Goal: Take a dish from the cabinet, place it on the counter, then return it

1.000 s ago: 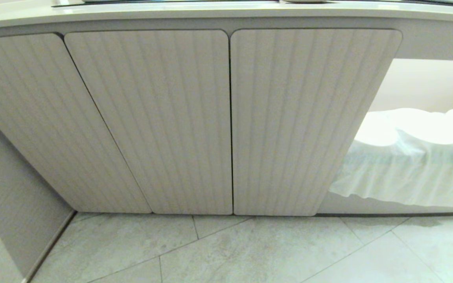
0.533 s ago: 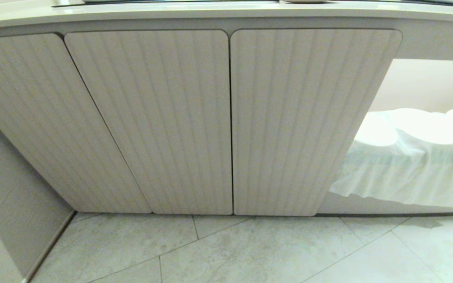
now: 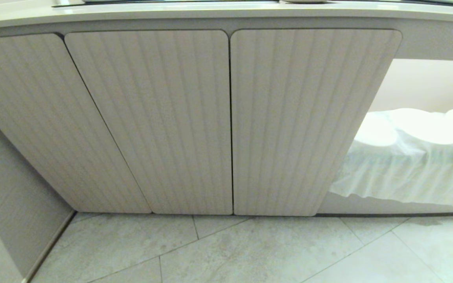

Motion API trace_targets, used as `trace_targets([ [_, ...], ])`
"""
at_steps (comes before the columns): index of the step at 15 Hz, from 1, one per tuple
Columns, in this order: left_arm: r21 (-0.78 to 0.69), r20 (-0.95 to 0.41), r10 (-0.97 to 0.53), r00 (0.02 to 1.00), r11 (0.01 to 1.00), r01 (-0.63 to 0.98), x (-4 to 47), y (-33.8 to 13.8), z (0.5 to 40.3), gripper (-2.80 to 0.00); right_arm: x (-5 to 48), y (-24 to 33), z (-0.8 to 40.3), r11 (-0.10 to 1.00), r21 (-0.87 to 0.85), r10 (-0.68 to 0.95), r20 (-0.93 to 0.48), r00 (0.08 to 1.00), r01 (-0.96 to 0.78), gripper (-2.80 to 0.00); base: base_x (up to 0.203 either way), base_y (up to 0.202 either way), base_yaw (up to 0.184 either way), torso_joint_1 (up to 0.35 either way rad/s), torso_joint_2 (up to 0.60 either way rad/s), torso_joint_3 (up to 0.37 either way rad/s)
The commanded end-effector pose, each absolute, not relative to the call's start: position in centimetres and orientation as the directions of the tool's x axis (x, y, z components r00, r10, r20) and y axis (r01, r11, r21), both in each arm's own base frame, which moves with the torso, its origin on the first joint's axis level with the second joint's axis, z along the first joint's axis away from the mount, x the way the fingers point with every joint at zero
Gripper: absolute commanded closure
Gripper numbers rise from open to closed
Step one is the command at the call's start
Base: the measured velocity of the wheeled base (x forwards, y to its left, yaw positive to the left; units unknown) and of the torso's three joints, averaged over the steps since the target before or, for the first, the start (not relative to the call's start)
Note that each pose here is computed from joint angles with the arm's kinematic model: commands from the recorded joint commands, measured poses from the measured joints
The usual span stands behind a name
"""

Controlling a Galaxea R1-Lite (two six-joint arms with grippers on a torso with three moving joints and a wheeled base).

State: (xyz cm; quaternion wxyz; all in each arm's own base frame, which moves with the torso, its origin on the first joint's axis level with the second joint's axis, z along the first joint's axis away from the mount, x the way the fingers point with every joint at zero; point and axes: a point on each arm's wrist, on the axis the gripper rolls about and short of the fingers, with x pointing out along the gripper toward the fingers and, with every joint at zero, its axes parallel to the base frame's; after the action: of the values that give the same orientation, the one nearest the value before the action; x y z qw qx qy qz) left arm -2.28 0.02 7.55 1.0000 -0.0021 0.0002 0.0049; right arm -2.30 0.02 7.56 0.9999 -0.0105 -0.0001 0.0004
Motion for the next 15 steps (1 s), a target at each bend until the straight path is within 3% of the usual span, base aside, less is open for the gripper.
trace_targets([
  [1,-0.005,0.000,0.010,1.000,1.000,-0.010,-2.28,0.02,7.55,0.00,-2.29,0.02,7.56,1.000,-0.021,0.000,-0.002,1.000,0.000,0.00,0.000,0.000,0.000,0.000,0.00,0.000],
  [15,-0.005,0.000,0.009,1.000,1.000,-0.009,-2.28,0.02,7.55,0.00,-2.28,0.03,7.51,0.997,-0.074,0.003,-0.004,1.000,-0.004,0.00,0.000,0.000,0.000,0.000,0.00,0.000],
])
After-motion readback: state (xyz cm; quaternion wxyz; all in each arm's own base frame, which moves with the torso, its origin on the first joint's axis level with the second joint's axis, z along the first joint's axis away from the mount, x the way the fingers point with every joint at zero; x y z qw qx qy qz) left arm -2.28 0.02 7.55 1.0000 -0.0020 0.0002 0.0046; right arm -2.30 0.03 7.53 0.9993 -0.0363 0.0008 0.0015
